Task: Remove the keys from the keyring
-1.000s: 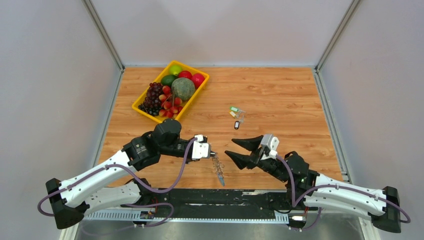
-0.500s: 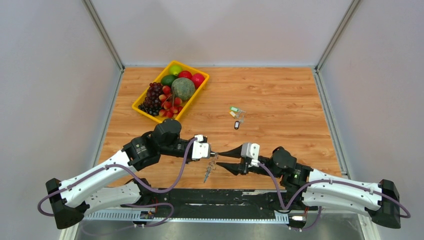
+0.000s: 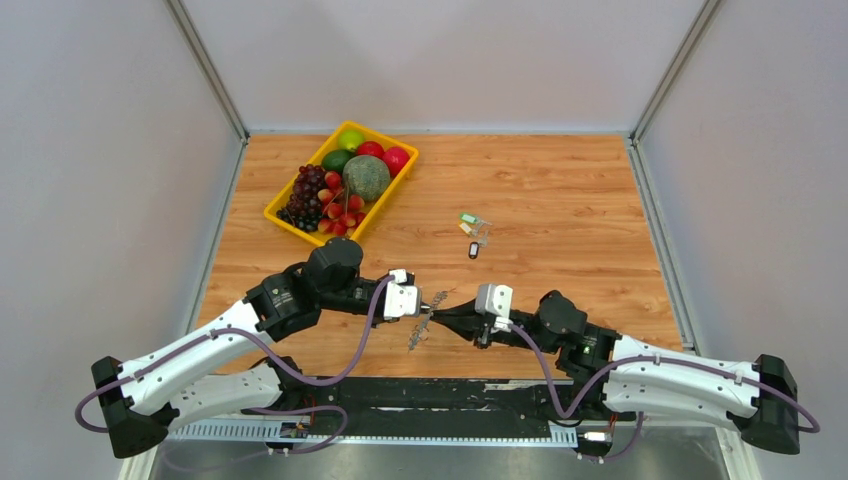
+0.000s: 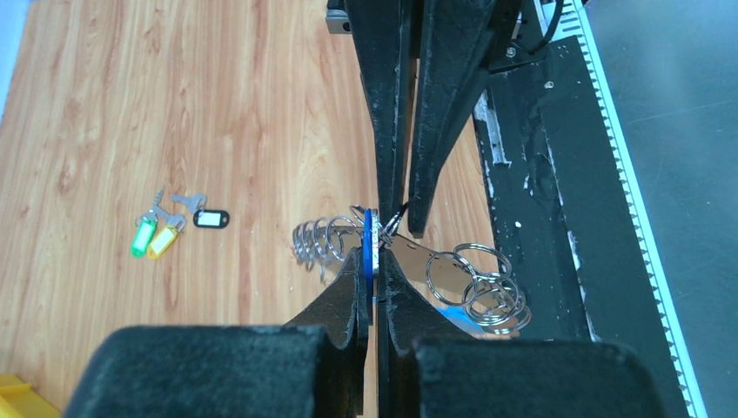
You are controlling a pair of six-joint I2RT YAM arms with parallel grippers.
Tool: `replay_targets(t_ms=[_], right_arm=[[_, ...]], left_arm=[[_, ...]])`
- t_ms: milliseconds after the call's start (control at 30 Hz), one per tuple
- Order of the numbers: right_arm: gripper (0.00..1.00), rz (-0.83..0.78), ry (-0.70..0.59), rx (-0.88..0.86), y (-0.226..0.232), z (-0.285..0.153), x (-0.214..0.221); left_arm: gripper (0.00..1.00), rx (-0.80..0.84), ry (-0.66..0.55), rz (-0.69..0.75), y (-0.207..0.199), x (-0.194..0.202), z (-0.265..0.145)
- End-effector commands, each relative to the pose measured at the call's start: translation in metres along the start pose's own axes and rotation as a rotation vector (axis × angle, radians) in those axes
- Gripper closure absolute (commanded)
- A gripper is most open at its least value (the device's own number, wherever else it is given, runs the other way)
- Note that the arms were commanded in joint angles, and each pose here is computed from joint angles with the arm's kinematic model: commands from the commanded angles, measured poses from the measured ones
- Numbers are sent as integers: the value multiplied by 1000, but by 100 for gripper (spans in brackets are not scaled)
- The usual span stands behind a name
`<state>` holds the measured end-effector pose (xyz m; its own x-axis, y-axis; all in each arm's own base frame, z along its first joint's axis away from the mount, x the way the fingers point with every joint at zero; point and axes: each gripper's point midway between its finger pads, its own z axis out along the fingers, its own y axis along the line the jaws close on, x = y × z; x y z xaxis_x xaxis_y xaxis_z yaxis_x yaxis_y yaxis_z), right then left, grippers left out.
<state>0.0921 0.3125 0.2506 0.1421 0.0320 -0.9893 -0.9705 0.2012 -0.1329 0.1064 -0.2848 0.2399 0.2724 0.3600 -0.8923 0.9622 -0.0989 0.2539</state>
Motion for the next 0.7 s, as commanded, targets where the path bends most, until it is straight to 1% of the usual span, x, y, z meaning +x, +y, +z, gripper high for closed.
replay_targets(t_ms=[0, 100, 333, 367, 400, 433, 467, 500, 533, 667], right_arm=[[99, -7, -84, 14, -4, -1, -32], [100, -6, -127, 40, -7, -13, -38], [100, 13, -279, 119, -13, -44, -46], [97, 16, -293, 120, -12, -47, -47], [88, 21, -300, 119, -12, -48, -47], [75, 24, -305, 119, -12, -49, -47], [66, 28, -303, 121, -12, -49, -47], [62, 30, -297, 124, -12, -49, -47], [60, 29, -283, 129, -14, -48, -46], [61, 3, -235, 117, -14, -43, -46]], left_arm=[[100, -3, -68, 42, 2, -20, -4], [100, -4, -69, 43, 2, -21, -4], [100, -2, -70, 41, 2, -21, -4], [100, -1, -70, 41, 2, -21, -4], [100, 0, -69, 40, 2, -21, -4], [100, 1, -70, 41, 2, -21, -4], [100, 1, -71, 41, 1, -21, -4], [100, 3, -71, 41, 1, -21, -3], [100, 3, -71, 41, 1, -21, -3], [100, 2, -72, 42, 1, -21, -3]])
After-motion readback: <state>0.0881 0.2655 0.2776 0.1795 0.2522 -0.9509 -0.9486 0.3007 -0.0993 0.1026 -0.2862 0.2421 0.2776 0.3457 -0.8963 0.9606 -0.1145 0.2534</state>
